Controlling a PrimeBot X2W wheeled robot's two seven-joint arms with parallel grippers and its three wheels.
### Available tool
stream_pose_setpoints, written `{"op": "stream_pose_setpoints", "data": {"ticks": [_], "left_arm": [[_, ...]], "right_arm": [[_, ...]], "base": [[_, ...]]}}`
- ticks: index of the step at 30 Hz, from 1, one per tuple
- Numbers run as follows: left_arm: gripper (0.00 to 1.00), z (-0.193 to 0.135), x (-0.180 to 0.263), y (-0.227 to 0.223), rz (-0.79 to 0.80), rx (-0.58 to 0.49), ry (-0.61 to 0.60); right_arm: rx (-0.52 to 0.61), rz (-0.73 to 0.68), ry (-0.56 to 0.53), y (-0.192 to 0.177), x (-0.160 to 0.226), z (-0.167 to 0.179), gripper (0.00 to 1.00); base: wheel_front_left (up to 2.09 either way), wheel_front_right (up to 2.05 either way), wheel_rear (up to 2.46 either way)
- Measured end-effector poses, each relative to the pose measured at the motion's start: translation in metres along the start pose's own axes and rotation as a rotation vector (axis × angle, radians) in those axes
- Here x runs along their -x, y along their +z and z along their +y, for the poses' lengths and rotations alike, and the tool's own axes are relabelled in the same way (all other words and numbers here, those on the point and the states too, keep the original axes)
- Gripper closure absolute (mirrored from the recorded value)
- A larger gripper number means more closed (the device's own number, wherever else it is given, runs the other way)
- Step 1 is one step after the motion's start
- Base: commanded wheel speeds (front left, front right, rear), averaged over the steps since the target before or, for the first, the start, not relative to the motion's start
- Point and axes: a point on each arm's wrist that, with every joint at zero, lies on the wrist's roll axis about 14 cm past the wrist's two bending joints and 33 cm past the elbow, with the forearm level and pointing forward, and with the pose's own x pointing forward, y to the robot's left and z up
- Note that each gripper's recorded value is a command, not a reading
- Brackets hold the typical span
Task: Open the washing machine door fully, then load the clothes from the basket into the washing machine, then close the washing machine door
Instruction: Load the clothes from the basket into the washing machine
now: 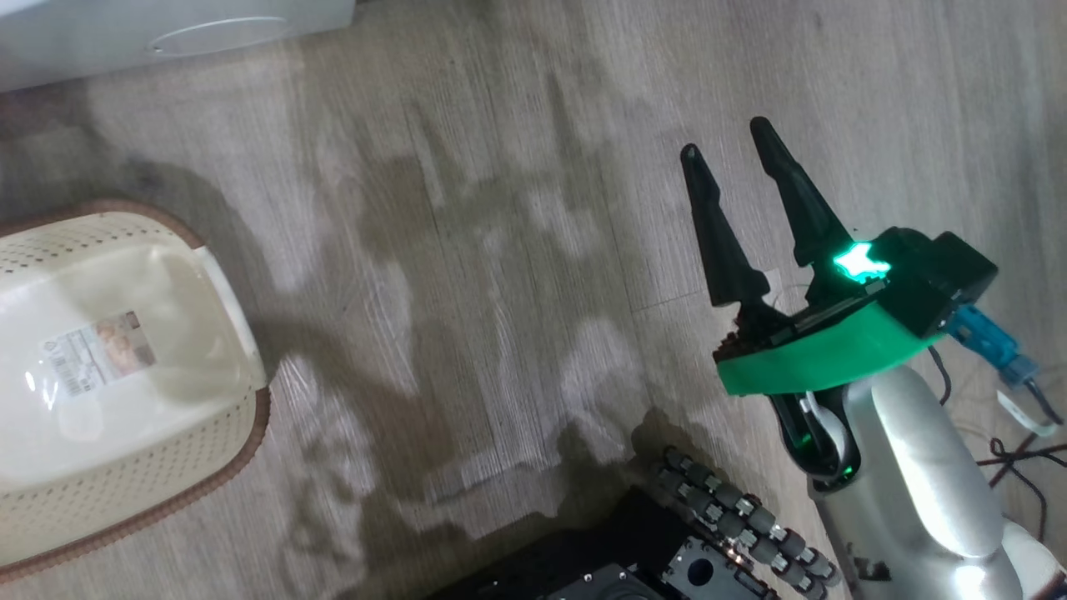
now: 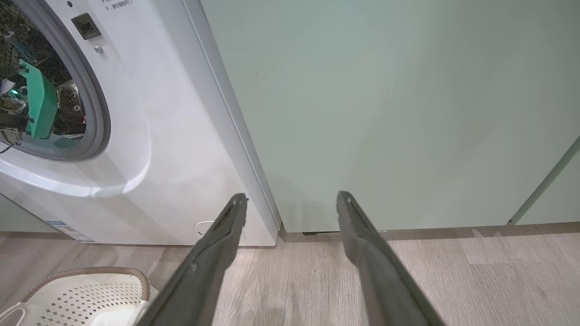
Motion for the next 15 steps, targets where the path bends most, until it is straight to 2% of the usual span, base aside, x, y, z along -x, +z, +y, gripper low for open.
{"op": "stream_pose_setpoints", "data": {"ticks": [8,15], "left_arm": [[0.0,0.015,-0.013,-0.01,0.088,-0.011,0.028],[0.0,0.014,-0.02,-0.008,0.087,-0.006,0.025]], "right_arm": [[-0.002,0.006,-0.011,-0.002,-0.001,-0.004,0.0],[0.002,0.018,-0.019,-0.006,0.0,-0.007,0.0]], "base": [[0.0,0.0,0.0],[0.0,0.0,0.0]]}}
